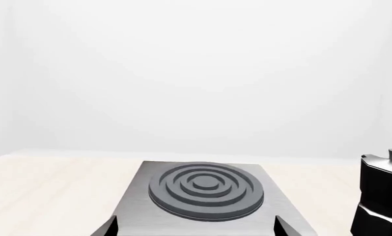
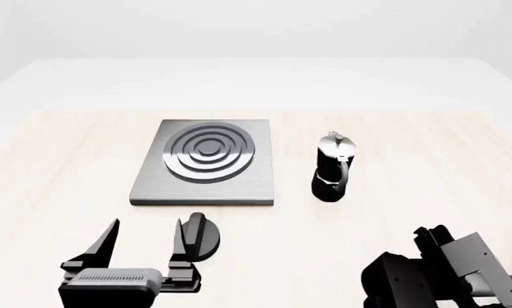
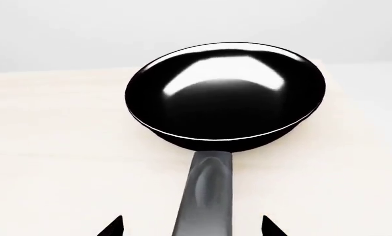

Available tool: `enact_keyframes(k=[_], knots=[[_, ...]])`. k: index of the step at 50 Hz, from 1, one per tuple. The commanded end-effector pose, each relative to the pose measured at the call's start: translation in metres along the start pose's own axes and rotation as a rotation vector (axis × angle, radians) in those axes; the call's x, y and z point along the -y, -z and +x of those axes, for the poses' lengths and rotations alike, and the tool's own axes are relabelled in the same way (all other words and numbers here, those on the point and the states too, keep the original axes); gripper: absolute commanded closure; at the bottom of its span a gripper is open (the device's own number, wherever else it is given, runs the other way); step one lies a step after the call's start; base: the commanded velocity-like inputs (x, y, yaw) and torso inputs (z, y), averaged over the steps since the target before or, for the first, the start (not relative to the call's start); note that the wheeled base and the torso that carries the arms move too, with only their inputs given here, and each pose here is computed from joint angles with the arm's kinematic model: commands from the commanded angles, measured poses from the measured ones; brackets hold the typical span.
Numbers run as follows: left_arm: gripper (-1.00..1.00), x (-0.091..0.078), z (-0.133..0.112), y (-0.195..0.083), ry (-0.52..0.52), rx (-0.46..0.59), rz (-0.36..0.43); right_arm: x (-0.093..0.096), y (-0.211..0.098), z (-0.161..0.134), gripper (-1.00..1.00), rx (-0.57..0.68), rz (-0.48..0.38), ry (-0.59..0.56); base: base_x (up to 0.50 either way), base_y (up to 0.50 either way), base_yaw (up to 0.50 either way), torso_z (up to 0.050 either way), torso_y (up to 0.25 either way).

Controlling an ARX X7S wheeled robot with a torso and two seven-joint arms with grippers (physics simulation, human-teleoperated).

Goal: Put the frying pan on the stove.

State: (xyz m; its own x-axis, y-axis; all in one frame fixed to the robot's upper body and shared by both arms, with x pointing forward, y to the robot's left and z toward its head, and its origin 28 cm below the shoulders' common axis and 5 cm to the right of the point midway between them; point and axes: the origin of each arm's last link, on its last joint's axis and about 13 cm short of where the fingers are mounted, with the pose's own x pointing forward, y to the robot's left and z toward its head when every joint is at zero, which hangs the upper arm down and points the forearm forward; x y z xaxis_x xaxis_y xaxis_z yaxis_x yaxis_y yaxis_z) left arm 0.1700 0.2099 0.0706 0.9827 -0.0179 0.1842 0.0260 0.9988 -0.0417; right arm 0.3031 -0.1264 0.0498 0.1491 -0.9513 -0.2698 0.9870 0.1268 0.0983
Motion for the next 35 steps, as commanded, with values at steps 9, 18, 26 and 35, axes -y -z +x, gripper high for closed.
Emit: enact_keyframes(k=[9, 18, 26, 35], knots=[[-1.0, 0.0, 0.0, 0.0, -0.002, 0.0, -0.001, -0.001, 0.011, 0.007, -1.0, -0.05, -0.009, 0.003, 0.0, 0.0, 0.0, 0.0, 0.0], [-1.0, 0.0, 0.0, 0.0, -0.001, 0.0, 0.002, 0.003, 0.017, 0.009, -1.0, -0.077, -0.012, 0.009, 0.0, 0.0, 0.0, 0.0, 0.0], [-1.0, 0.0, 0.0, 0.0, 0.0, 0.001, 0.0, 0.006, 0.016, 0.008, 1.0, -0.081, -0.011, 0.007, 0.0, 0.0, 0.0, 0.0, 0.0], [-1.0, 0.001, 0.0, 0.0, 0.003, 0.001, 0.001, 0.016, 0.005, 0.002, 1.0, -0.034, 0.023, -0.025, 0.0, 0.0, 0.0, 0.0, 0.0]])
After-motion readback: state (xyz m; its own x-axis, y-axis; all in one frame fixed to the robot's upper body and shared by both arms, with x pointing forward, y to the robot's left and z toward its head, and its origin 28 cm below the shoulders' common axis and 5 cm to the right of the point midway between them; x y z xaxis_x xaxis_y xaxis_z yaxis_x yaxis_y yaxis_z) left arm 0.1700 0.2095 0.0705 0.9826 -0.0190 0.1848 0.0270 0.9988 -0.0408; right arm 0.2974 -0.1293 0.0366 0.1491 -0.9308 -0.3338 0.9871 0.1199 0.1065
